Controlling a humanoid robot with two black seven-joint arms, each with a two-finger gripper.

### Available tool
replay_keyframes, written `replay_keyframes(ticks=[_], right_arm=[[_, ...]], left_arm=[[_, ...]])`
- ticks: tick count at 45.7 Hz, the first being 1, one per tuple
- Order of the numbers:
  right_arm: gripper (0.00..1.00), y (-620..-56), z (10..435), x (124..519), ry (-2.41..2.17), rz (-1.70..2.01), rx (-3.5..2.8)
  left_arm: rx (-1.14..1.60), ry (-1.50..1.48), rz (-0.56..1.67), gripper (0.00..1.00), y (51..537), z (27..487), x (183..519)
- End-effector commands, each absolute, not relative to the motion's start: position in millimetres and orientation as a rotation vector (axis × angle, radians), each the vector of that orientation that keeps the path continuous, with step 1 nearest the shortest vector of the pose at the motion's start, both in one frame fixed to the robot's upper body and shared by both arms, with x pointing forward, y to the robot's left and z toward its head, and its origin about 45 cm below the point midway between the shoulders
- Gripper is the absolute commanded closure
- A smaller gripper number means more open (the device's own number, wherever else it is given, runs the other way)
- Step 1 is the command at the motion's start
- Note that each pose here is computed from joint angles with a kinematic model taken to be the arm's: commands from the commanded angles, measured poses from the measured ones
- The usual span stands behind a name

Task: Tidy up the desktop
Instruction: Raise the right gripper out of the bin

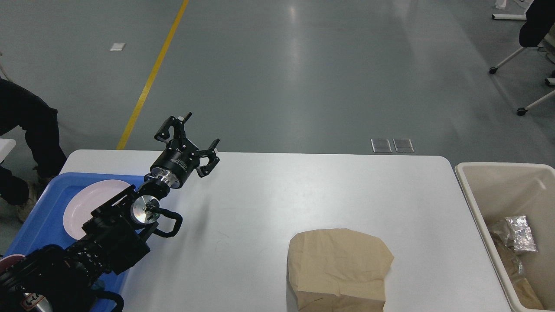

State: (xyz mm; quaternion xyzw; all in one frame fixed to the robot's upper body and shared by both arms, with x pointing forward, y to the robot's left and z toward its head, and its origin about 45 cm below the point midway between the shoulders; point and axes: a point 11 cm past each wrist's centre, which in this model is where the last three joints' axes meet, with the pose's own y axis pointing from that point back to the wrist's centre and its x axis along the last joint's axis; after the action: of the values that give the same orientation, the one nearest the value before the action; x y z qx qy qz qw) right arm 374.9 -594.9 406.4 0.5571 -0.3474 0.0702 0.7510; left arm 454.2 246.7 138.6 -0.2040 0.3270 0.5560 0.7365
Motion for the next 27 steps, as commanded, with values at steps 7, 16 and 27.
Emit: replay_keyframes(ticks=[7, 16, 27], right_arm=[[1.00, -642, 333, 351, -0.815, 0.389, 1.054], [1.00, -647, 258, 323, -0.925, 0.374, 1.093], [1.00, -630, 194, 311, -1.025, 0.325, 1.167]], left_arm=[[-0.448, 0.718, 1.221, 0.03, 247, 139, 454], [-0.448, 0.718, 1.221, 0.03, 247, 139, 454], [-0.448, 0.718, 1.221, 0.03, 247, 139, 454]])
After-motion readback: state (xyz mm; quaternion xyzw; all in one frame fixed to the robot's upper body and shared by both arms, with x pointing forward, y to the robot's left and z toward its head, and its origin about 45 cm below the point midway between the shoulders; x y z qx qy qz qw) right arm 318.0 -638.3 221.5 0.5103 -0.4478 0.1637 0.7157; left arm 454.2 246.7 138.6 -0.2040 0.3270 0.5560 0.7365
